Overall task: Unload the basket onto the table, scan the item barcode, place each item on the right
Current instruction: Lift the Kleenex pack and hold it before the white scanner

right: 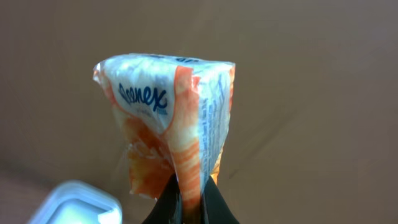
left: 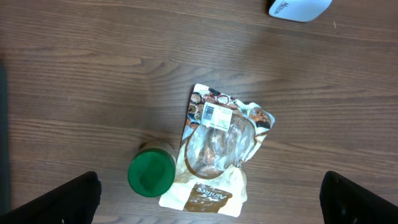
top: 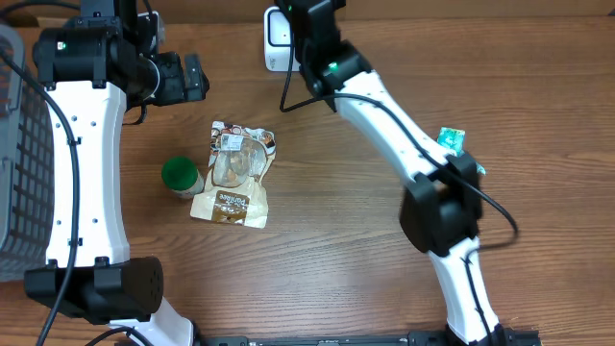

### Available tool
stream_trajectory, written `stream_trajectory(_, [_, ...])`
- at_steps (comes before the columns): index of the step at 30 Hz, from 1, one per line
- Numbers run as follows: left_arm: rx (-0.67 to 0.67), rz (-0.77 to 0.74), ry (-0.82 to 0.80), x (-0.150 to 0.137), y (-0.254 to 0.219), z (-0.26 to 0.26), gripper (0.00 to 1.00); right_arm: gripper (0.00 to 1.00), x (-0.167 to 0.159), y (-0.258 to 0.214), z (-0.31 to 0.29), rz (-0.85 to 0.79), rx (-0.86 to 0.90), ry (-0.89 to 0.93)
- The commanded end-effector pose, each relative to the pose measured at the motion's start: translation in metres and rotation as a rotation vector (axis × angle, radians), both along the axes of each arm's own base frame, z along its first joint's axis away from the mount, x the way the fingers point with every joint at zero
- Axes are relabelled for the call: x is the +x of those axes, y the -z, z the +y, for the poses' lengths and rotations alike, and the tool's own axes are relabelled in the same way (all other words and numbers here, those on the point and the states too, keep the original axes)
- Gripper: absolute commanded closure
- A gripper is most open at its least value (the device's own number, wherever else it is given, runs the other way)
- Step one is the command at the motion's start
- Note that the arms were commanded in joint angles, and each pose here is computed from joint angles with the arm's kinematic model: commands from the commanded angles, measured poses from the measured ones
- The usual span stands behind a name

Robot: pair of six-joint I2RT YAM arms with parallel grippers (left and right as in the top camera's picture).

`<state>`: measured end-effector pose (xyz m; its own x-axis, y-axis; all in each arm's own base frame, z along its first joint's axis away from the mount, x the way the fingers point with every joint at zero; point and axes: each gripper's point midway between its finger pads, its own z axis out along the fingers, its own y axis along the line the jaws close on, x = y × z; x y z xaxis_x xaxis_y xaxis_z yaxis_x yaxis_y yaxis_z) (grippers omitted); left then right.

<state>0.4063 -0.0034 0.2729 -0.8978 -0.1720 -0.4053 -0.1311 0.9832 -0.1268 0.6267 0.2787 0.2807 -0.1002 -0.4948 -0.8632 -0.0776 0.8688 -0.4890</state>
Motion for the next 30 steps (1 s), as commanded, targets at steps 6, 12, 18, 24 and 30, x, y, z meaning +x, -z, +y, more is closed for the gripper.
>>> stream_trajectory(6, [0.003,-0.011,-0.011,0.0,-0.004,0.002,0.0,0.96,0.027,0.122,0.032,0.004,-0.585,-0.147])
stream_trajectory(12, [0.003,-0.011,-0.011,0.0,-0.004,0.002,0.0,0.96,0.025,0.125,0.033,0.014,-0.59,-0.145])
stream_trajectory(18, [0.003,-0.01,-0.011,-0.001,-0.004,0.002,0.0,0.96,0.024,0.128,0.031,0.032,-0.601,-0.133])
stream_trajectory(24, [0.003,-0.01,-0.011,-0.001,-0.004,0.002,0.0,0.96,0.024,0.123,0.03,0.033,-0.501,-0.118])
stream_trajectory(30, [0.003,-0.011,-0.011,0.0,-0.004,0.002,0.01,0.96,0.018,0.094,0.03,0.041,-0.337,-0.114])
